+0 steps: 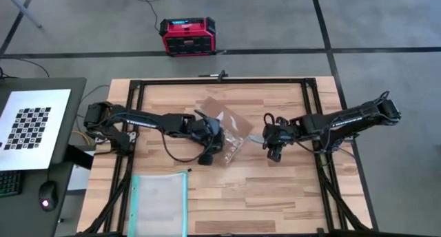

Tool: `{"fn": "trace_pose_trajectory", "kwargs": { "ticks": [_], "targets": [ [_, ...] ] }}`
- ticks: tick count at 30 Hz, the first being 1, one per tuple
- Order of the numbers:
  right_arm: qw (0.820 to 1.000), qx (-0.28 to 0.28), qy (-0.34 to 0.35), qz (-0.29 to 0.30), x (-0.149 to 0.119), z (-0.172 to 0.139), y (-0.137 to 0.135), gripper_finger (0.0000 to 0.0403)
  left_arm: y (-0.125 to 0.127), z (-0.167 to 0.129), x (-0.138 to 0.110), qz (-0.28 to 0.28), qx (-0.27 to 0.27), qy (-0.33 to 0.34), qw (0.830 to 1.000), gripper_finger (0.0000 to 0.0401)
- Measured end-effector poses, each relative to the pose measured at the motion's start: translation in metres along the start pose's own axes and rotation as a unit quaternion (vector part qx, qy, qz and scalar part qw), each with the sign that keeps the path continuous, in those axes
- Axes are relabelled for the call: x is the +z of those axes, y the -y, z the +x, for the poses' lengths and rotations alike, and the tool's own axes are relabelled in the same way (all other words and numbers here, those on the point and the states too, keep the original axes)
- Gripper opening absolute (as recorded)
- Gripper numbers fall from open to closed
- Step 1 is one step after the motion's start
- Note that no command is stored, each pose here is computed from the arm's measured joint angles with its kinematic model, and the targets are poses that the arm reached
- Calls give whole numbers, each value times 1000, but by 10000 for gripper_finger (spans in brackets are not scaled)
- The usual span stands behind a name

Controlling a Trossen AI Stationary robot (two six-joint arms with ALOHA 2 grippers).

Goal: Unpack boxes
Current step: Open the cardboard box using the gray cutter

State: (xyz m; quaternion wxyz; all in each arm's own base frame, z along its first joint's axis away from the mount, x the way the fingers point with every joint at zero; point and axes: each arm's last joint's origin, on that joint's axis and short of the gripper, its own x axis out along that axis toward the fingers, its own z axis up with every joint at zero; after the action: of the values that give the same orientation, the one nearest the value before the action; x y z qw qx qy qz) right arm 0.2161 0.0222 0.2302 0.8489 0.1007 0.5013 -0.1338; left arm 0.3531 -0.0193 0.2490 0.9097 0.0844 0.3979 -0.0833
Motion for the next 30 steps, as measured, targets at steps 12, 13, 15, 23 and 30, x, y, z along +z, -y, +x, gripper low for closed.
{"fn": "trace_pose_trajectory", "kwargs": {
  "ticks": [12,13,15,23,30],
  "targets": [
    [1000,-7,17,-4,6,1,6,124,27,41,-8,68,78,-55,993,104],
    [1000,-11,17,-4,6,1,6,124,27,43,-8,73,92,-55,992,104],
    [1000,-13,16,-8,5,1,7,124,26,45,-8,80,110,-52,989,104],
    [1000,-14,15,-17,6,2,7,124,17,46,0,71,132,-11,989,104],
    [999,-11,14,-29,5,1,6,124,9,46,0,57,137,-6,989,104]
  ]
}}
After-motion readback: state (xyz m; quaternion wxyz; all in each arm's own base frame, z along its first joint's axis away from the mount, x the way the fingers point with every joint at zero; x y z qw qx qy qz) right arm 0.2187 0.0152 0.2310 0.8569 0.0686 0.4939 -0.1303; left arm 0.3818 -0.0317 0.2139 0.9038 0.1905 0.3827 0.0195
